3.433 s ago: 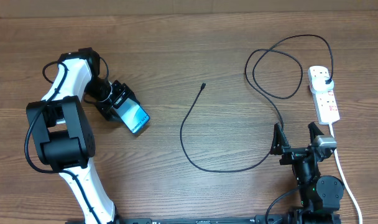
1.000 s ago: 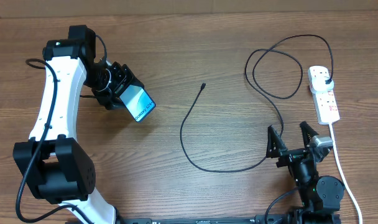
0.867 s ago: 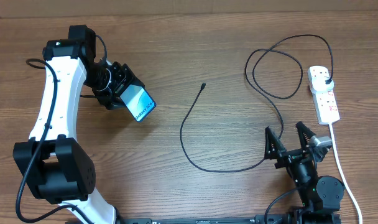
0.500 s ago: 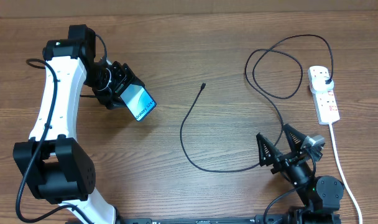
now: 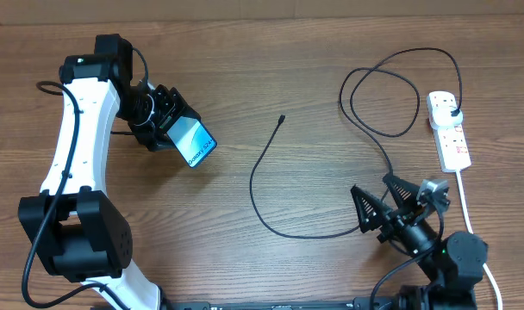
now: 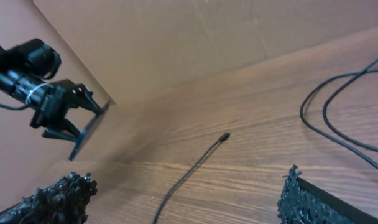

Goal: Plug charger to phone and switch on socket
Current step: 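Move the right gripper toward the black cable's USB-C end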

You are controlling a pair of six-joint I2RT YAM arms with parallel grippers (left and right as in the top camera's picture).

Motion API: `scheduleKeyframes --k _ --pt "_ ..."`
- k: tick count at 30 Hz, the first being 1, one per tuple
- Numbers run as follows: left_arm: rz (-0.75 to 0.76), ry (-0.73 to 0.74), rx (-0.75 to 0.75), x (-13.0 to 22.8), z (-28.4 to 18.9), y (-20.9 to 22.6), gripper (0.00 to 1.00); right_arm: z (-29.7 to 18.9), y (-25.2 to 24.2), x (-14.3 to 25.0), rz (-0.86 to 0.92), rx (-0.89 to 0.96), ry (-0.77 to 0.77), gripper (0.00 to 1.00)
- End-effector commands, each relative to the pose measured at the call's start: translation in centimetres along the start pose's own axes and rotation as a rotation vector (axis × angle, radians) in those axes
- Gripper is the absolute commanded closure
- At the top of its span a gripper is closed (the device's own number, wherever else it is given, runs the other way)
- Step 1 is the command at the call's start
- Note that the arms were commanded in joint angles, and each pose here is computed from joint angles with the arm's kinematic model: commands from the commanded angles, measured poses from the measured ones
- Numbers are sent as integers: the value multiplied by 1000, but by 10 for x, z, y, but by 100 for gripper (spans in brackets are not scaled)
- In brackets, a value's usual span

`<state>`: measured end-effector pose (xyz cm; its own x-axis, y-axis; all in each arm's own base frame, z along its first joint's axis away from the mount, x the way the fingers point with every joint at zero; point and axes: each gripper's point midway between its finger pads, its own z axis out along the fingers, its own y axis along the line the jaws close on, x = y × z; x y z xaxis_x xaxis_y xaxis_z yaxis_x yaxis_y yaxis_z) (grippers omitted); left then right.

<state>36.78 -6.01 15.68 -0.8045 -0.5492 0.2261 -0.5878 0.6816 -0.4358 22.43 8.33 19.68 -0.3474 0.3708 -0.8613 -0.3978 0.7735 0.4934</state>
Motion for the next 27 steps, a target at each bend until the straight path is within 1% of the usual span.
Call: scheduleKeyframes --k 1,4,5,8,13,15,16,17,18,21,25,27 --pt "6 -9 48 4 -11 -12 34 2 11 -18 32 0 46 0" --pt "6 -9 48 4 -11 -12 34 5 10 -20 92 39 129 0" --pt "6 -10 49 4 -11 -12 34 7 10 -24 128 60 176 0" --pt "-21 -10 49 3 -11 -12 34 13 16 -36 178 68 249 0" --pt "-36 -10 50 3 -11 -12 33 23 42 -54 201 -63 302 0" --pt "-38 -10 50 3 -11 -12 33 26 49 -54 219 -123 325 0" --pt "-50 -9 50 3 -11 -12 33 28 49 -55 237 -126 326 0" --pt "-56 -9 50 3 -11 -12 33 31 47 -55 285 -116 329 0" --pt "-59 -6 52 4 -11 -13 33 36 41 -52 397 -89 350 0" --pt "-61 -4 51 4 -11 -12 33 43 33 -46 530 -53 382 0" --pt "-76 0 52 5 -11 -12 33 53 22 -33 592 -30 439 0" --pt "-99 4 50 6 -10 -12 32 59 24 -29 596 -54 464 4"
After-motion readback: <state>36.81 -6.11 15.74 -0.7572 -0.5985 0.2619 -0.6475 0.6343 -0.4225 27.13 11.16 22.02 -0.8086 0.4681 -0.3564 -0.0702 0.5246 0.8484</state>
